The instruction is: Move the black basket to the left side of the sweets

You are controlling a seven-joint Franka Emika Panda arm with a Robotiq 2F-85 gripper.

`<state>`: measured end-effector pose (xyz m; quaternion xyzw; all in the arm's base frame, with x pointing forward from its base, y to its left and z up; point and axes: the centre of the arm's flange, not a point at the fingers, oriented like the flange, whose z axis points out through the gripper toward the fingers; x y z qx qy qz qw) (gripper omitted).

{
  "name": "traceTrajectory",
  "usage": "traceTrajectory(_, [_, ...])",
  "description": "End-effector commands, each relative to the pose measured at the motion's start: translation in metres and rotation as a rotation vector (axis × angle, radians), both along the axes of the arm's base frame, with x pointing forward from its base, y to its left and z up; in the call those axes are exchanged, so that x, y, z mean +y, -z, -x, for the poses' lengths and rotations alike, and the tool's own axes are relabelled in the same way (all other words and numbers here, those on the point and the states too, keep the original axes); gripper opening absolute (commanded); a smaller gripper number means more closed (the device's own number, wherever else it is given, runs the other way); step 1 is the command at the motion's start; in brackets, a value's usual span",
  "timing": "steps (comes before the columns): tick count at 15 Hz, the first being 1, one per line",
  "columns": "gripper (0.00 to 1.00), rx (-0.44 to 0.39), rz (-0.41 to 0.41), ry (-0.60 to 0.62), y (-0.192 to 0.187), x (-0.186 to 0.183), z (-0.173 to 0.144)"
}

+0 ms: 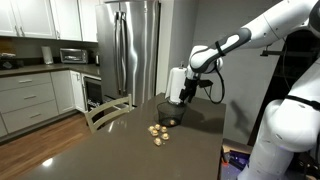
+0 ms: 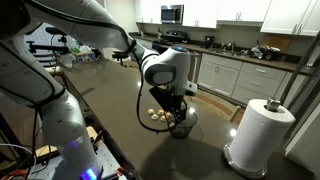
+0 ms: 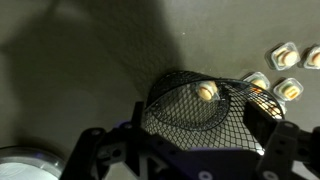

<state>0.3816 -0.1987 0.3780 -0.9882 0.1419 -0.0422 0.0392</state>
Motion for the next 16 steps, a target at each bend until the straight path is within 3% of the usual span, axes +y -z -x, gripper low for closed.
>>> traceTrajectory(1, [1.0,-0.016,0.0,0.023,0.009,-0.012,-0.009])
traceTrajectory(8, [1.0,-0.05,-0.059,0.07,0.025,-0.022,-0.017])
traceTrajectory(16, [1.0,0.006,-0.09,0.127,0.049,-0.035,-0.02])
